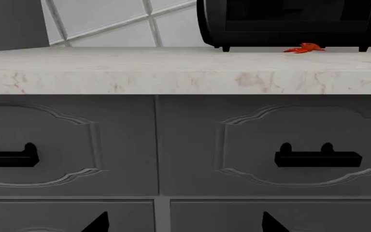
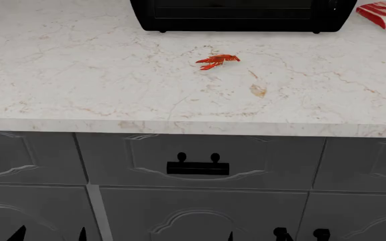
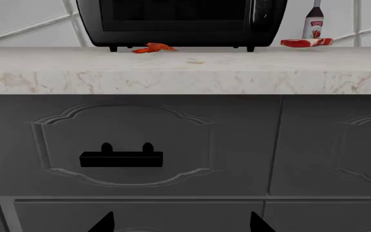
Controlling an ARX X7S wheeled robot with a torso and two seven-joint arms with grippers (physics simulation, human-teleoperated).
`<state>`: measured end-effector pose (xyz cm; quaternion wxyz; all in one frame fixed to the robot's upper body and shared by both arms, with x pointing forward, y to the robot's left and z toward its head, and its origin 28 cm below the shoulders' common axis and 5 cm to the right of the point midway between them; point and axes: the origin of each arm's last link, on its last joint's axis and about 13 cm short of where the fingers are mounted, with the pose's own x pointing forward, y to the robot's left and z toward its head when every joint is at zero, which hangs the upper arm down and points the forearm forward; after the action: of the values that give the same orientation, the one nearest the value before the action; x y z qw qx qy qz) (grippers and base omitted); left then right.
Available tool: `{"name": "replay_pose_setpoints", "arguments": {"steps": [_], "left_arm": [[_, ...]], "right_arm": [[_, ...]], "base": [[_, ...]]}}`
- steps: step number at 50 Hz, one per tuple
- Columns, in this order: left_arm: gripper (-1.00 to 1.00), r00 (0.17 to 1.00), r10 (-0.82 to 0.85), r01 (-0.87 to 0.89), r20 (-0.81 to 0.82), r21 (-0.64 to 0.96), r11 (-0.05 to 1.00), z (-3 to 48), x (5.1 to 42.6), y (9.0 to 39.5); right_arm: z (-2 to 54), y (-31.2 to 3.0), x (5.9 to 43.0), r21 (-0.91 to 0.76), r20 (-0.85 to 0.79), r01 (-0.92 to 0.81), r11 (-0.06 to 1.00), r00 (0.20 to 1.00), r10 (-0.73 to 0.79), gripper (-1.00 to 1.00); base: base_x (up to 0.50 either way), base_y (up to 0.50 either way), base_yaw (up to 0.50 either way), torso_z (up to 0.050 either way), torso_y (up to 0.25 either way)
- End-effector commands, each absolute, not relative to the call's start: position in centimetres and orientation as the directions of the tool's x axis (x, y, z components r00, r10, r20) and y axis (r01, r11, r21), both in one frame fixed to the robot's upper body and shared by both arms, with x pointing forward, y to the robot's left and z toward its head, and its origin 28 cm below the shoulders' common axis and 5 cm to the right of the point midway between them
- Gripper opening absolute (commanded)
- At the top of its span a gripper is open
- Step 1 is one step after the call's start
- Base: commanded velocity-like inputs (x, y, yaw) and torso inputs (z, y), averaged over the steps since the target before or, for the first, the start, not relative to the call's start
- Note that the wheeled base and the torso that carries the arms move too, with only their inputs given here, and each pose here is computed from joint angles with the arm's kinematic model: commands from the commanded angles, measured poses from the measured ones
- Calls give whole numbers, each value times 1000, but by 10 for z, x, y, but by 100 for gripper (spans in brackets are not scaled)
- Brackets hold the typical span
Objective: Close the oven door
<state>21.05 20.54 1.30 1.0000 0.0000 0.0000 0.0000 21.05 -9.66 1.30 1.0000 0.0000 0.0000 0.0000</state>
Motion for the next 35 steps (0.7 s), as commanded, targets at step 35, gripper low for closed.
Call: {"name": "replay_pose_setpoints", "arguments": {"steps": [35], "left_arm": [[100, 1000, 8, -9, -15, -13, 1000, 13, 209, 208]], "right_arm": [[12, -95, 210, -33, 25, 13, 999, 1000, -12, 100]], "base": [[0, 0, 0, -29, 0]]}}
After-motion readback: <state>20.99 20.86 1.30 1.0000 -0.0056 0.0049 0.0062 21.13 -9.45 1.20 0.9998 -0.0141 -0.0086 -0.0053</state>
